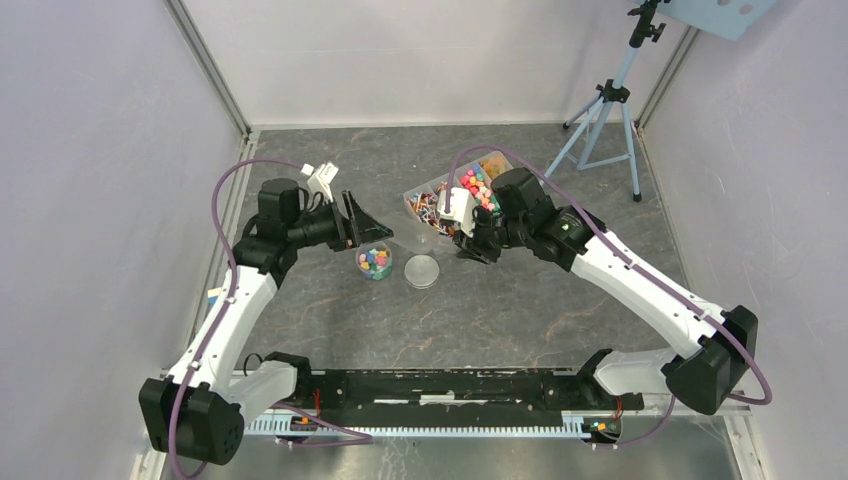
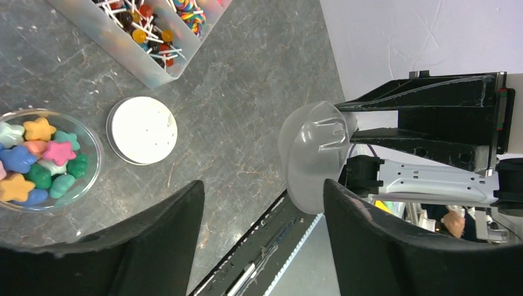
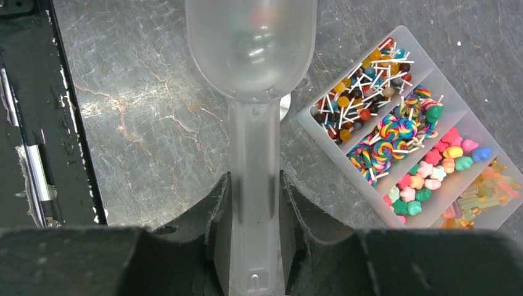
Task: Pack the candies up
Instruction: Adjust the spatula.
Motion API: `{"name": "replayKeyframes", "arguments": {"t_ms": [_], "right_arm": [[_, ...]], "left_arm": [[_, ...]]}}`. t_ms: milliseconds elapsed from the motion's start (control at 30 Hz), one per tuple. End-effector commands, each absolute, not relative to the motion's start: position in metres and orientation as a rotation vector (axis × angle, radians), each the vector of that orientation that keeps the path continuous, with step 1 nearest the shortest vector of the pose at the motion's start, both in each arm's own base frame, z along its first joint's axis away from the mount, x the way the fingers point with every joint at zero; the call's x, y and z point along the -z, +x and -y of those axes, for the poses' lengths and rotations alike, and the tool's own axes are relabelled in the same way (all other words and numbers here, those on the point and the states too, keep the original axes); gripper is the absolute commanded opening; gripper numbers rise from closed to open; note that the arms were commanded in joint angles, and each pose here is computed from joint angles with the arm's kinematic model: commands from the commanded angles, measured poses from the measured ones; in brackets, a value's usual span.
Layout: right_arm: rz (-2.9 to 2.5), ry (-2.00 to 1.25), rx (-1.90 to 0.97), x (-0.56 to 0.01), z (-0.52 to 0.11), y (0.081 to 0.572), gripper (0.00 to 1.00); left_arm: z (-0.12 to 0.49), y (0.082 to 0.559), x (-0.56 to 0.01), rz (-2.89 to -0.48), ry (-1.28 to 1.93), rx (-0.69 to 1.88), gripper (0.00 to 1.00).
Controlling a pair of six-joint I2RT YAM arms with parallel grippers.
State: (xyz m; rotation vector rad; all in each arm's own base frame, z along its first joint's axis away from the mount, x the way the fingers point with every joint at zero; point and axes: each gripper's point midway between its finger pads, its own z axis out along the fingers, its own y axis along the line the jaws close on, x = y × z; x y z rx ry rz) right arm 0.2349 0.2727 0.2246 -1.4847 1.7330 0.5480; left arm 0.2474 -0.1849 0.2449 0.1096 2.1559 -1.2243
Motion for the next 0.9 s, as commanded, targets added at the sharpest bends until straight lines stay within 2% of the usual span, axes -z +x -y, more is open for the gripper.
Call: {"name": "replayKeyframes", "arguments": {"t_ms": [0, 200, 300, 433, 500, 667, 867], "right_arm": [[-1.600, -1.451, -0.594, -0.252, -0.283, 0.237, 0.00], [-1.587, -1.430, -0.661, -0.247, -0.279, 0.244, 0.00], [-1.564, -1.431, -0.681, -0.245, -0.275, 0.245, 0.01], [-1.504, -1.388, -0.722, -0.259, -0.268, 0.248, 0.07], [-1.474, -1.347, -0.785, -0.268, -0.265, 0.247, 0.13], [-1.423, -1.279, -0.913, -0.275, -0.255, 0.245, 0.27], [-1.318, -1.326, -0.833, -0.282, -0.248, 0.242, 0.50]], "left_arm": [[0.193, 0.247, -0.251, -2.134, 0.100, 1.305, 0.72], [0.200, 0.247, -0.248, -2.137, 0.002, 1.417, 0.42], [0.201, 0.246, -0.249, -2.149, -0.022, 1.443, 0.32], [0.203, 0.245, -0.257, -2.139, -0.043, 1.485, 0.10], [0.205, 0.242, -0.261, -2.128, -0.046, 1.513, 0.03], [0.210, 0.233, -0.268, -2.094, -0.085, 1.640, 0.02], [0.211, 0.224, -0.273, -2.066, -0.141, 1.732, 0.02]]}}
